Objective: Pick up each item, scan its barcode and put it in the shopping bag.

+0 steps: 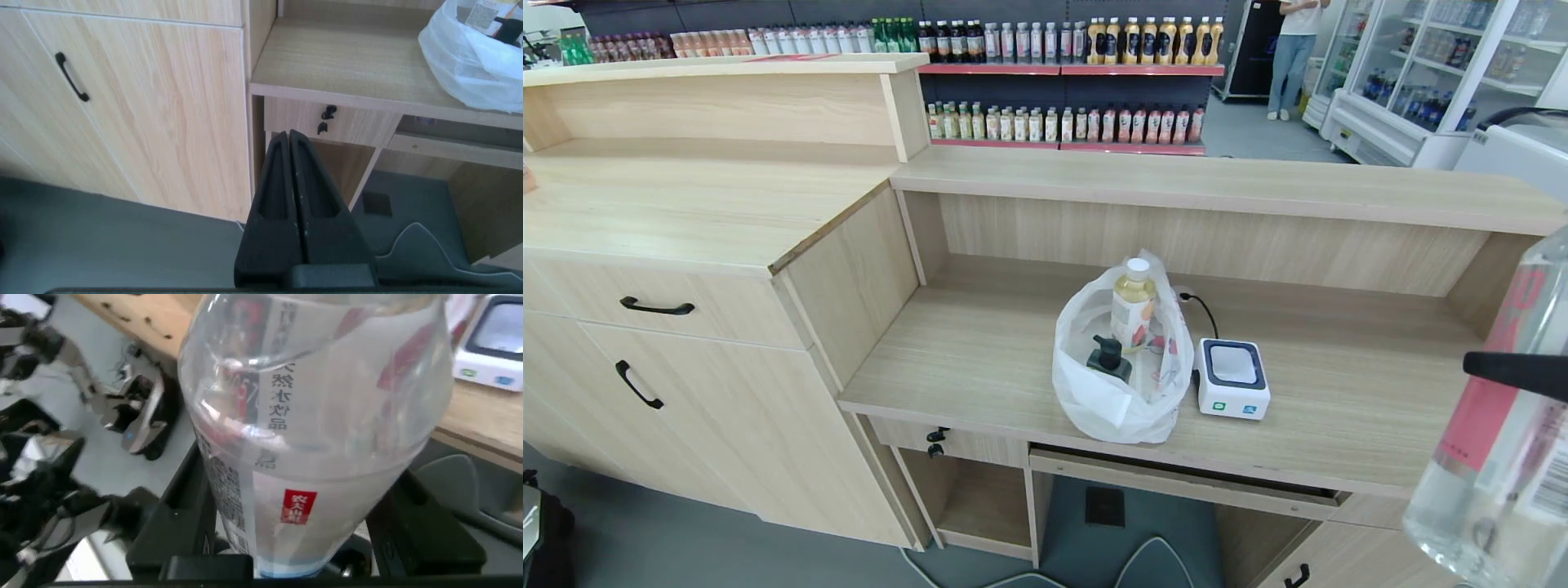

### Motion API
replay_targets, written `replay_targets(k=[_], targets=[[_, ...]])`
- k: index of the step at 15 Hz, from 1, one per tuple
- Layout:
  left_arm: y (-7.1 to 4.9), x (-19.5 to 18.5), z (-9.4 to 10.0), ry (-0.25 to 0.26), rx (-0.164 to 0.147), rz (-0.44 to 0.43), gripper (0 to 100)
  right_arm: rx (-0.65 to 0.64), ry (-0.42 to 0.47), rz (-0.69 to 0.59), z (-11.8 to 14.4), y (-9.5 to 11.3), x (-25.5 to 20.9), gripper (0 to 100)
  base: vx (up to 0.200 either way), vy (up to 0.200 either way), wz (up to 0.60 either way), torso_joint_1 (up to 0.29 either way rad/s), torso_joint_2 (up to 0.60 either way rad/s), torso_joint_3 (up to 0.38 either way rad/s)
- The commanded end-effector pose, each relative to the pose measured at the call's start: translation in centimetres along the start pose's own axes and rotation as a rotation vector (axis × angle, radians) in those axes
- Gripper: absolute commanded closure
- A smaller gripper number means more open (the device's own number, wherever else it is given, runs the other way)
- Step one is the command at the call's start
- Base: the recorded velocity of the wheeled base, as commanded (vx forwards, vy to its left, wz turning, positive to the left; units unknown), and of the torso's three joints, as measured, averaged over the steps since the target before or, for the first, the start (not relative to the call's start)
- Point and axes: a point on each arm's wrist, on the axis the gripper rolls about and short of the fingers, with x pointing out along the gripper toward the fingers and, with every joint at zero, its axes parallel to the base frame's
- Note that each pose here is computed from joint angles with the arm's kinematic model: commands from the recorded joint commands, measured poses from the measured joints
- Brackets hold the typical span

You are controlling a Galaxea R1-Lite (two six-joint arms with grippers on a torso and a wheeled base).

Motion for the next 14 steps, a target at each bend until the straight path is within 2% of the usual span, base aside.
replay_targets(k=[1,2,3,4,6,7,10,14], targets=[[0.0,0.0,0.0,0.0,0.0,0.001,100,-0.104,0.025,-0.378,-0.3,-4.2,2.4,100,0.0,0.0,0.0,0.0,0.0,0.0],[0.0,0.0,0.0,0.0,0.0,0.001,100,-0.171,0.037,-0.552,-0.7,-6.3,3.0,100,0.0,0.0,0.0,0.0,0.0,0.0],[0.0,0.0,0.0,0.0,0.0,0.001,100,-0.193,0.036,-0.621,-0.8,-7.1,3.2,100,0.0,0.0,0.0,0.0,0.0,0.0],[0.0,0.0,0.0,0.0,0.0,0.001,100,-0.259,0.013,-0.802,-1.1,-9.4,4.0,100,0.0,0.0,0.0,0.0,0.0,0.0],[0.0,0.0,0.0,0.0,0.0,0.001,100,-0.287,-0.081,-1.028,-1.0,-11.8,5.9,100,0.0,0.0,0.0,0.0,0.0,0.0],[0.0,0.0,0.0,0.0,0.0,0.001,100,-0.295,-0.092,-1.116,-1.1,-12.8,7.0,100,0.0,0.0,0.0,0.0,0.0,0.0],[0.0,0.0,0.0,0.0,0.0,0.001,100,-0.343,-0.001,-1.178,-1.5,-14.6,8.9,100,0.0,0.0,0.0,0.0,0.0,0.0],[0.0,0.0,0.0,0.0,0.0,0.001,100,-0.399,0.007,-1.175,-1.1,-16.7,11.1,100,0.0,0.0,0.6,0.0,0.0,0.002]])
